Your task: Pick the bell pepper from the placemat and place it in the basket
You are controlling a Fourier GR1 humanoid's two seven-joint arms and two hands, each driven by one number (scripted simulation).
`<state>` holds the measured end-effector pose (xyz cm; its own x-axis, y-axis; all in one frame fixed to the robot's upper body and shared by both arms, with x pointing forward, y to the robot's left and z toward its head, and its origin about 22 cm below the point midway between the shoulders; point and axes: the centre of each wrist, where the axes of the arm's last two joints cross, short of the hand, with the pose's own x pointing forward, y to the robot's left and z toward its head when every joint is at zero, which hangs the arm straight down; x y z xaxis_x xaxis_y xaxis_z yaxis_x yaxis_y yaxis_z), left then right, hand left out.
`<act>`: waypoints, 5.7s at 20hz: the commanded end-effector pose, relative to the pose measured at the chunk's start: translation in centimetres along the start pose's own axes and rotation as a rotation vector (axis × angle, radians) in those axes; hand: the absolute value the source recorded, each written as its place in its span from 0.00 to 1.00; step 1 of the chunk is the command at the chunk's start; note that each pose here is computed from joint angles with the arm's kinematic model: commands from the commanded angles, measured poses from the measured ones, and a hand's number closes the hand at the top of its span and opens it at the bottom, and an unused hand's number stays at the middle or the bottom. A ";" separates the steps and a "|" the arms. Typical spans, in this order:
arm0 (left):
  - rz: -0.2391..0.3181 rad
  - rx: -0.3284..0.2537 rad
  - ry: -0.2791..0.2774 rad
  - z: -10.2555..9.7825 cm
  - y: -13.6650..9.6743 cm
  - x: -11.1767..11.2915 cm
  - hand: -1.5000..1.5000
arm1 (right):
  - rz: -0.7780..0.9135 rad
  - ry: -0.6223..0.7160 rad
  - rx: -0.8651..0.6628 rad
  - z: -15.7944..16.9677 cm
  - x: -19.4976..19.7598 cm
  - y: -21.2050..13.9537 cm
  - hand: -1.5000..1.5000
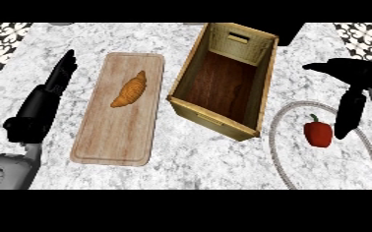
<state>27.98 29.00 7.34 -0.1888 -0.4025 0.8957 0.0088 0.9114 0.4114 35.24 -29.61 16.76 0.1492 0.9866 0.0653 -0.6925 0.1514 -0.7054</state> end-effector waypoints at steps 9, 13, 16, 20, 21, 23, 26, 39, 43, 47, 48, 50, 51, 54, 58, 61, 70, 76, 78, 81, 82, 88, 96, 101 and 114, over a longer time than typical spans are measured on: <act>0.006 0.003 -0.005 -0.6 1.0 -1.1 0.50 | 0.043 0.067 0.048 -3.6 -2.3 2.9 0.00; 0.005 0.000 0.005 0.0 0.4 1.0 0.50 | 0.025 0.056 0.025 -5.1 -1.7 5.7 0.00; 0.003 -0.003 0.016 0.3 0.3 -0.8 0.50 | 0.032 0.048 0.018 -3.7 -3.6 5.2 0.00; 0.003 0.009 -0.004 -0.2 -1.2 1.1 0.50 | 0.051 0.017 -0.007 -5.3 -4.8 7.3 0.00; 0.012 0.001 0.011 -0.6 -0.9 -0.2 0.50 | 0.032 0.051 -0.022 -5.4 -2.7 8.4 0.00; 0.024 -0.021 0.013 -0.9 0.1 0.8 0.50 | 0.034 0.024 -0.026 -5.4 -3.6 7.4 0.00; 0.001 -0.004 -0.003 -0.2 -1.3 -0.3 0.50 | 0.024 0.036 -0.011 -5.9 -5.6 9.6 0.00; 0.015 0.001 -0.005 -0.5 -0.7 -0.1 0.50 | -0.007 0.054 -0.008 -7.0 -5.9 10.8 0.00; 0.005 0.002 0.005 1.1 -1.3 -1.8 0.50 | 0.006 0.077 0.022 -8.2 -6.0 11.8 0.00; 0.009 0.011 0.000 -0.8 -0.4 -1.3 0.50 | -0.001 0.060 0.026 -8.5 -5.4 11.2 0.00; 0.000 0.008 -0.001 -0.4 1.2 -0.5 0.50 | 0.000 0.067 0.030 -7.7 -5.8 9.5 0.00; 0.023 0.001 -0.014 0.0 0.8 0.5 0.50 | -0.026 0.060 0.028 -8.9 -6.2 14.0 1.00; 0.009 -0.007 -0.001 -1.1 0.3 0.9 0.50 | -0.061 0.062 0.039 -8.3 -7.0 13.1 1.00; 0.009 -0.001 0.006 -1.0 0.6 -0.2 0.50 | -0.034 0.041 0.023 -9.6 -8.8 14.1 1.00; 0.001 0.005 0.014 -0.9 0.4 1.3 0.50 | 0.030 0.007 -0.012 -9.1 -6.6 14.0 1.00; 0.017 0.000 0.002 -2.1 0.6 1.2 0.50 | 0.045 -0.016 -0.047 -10.3 -6.6 13.8 1.00; 0.004 0.002 0.008 -1.0 0.5 0.3 0.50 | -0.055 0.178 -0.409 -4.5 -12.8 8.1 1.00; -0.013 0.023 0.007 -0.3 1.0 -0.2 0.50 | -0.122 0.174 -0.686 0.3 -13.5 5.4 1.00; -0.018 0.015 0.021 0.3 1.0 0.1 0.50 | -0.235 0.129 -0.824 0.9 -12.7 4.1 1.00; -0.011 0.032 0.021 -0.3 0.1 -0.8 0.50 | -0.401 -0.051 -0.996 2.9 -10.4 1.0 1.00; -0.002 0.016 0.033 0.1 0.4 -0.4 0.50 | -0.475 -0.125 -1.028 4.2 -10.3 -0.3 1.00; 0.004 0.015 0.022 0.0 0.9 -0.2 0.50 | -0.576 -0.383 -1.131 11.2 -6.9 -4.5 1.00; 0.016 -0.006 0.011 -0.2 0.5 -0.9 0.50 | -0.582 -0.518 -1.044 18.3 0.6 -9.7 1.00; 0.013 -0.015 0.005 -1.6 0.6 -0.2 0.50 | -0.559 -0.517 -0.972 21.6 5.2 -13.1 1.00; 0.007 -0.004 0.016 -1.3 -0.4 0.3 0.50 | -0.508 -0.427 -0.732 17.4 15.5 -14.9 1.00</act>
<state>29.10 28.59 7.07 -0.1820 -0.3963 0.8999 0.0257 0.9129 0.4073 34.27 -17.48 41.21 -0.1309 0.7336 0.6669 0.0766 0.6781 -0.7309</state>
